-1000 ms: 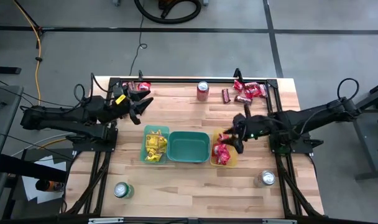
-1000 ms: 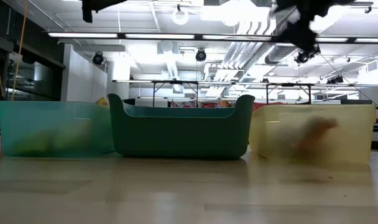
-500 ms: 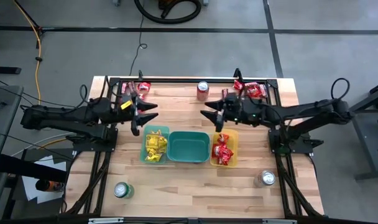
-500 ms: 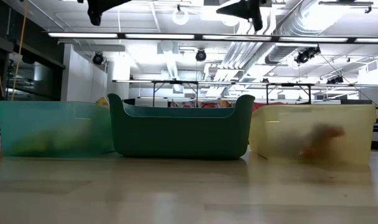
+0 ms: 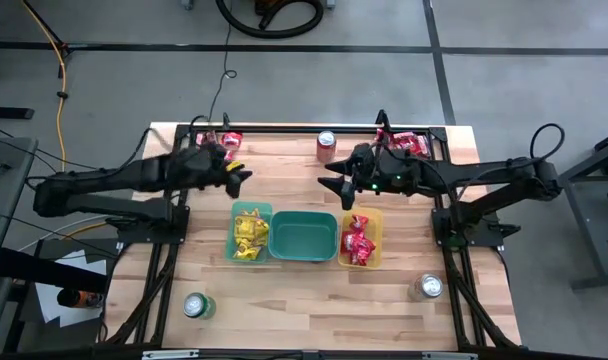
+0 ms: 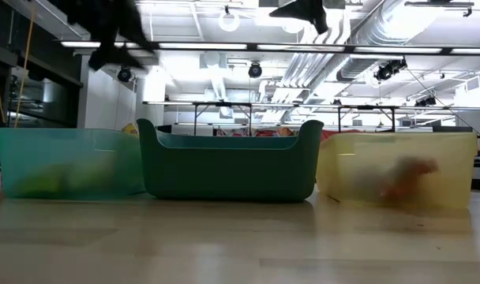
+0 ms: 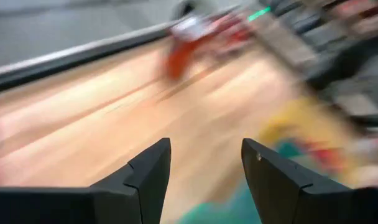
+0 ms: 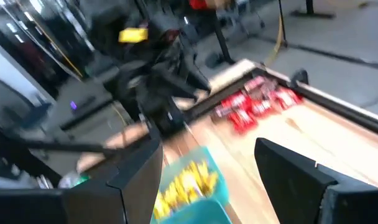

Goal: Sort candy
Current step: Put the red candy into the yellow bin

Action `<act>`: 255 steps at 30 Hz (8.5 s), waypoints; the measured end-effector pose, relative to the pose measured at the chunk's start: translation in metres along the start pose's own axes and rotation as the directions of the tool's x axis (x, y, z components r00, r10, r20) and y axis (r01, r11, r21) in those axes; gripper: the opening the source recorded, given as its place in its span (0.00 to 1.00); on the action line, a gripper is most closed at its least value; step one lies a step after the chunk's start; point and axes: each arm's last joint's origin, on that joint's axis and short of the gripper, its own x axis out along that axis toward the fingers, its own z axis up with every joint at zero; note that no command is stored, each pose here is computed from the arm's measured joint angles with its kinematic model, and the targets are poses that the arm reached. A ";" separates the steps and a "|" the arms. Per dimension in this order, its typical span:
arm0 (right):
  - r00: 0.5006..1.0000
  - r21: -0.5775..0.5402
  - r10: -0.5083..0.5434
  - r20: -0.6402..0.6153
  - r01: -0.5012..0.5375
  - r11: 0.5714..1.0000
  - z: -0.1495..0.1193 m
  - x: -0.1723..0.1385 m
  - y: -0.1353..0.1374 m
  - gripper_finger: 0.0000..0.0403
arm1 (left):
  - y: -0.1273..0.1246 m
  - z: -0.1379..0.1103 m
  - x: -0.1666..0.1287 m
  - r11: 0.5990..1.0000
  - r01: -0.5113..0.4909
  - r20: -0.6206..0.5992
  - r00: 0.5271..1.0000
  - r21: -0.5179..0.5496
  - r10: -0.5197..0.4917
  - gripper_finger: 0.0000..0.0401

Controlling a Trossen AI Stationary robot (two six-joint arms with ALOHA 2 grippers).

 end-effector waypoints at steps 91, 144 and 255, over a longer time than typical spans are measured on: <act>0.954 -0.109 0.299 0.036 -0.294 0.950 0.006 0.022 0.015 0.62 | -0.084 0.006 0.001 0.690 0.471 0.130 0.768 0.549 -0.627 0.00; 0.971 -0.103 0.213 -0.108 -0.224 0.969 0.013 0.003 -0.013 0.01 | -0.064 -0.005 0.007 0.758 0.256 0.067 0.928 0.600 -0.366 0.47; 0.822 -0.101 -0.473 -0.316 0.467 0.878 0.025 -0.017 -0.118 0.01 | -0.047 0.011 -0.023 0.878 0.046 0.309 0.926 0.476 -0.215 0.49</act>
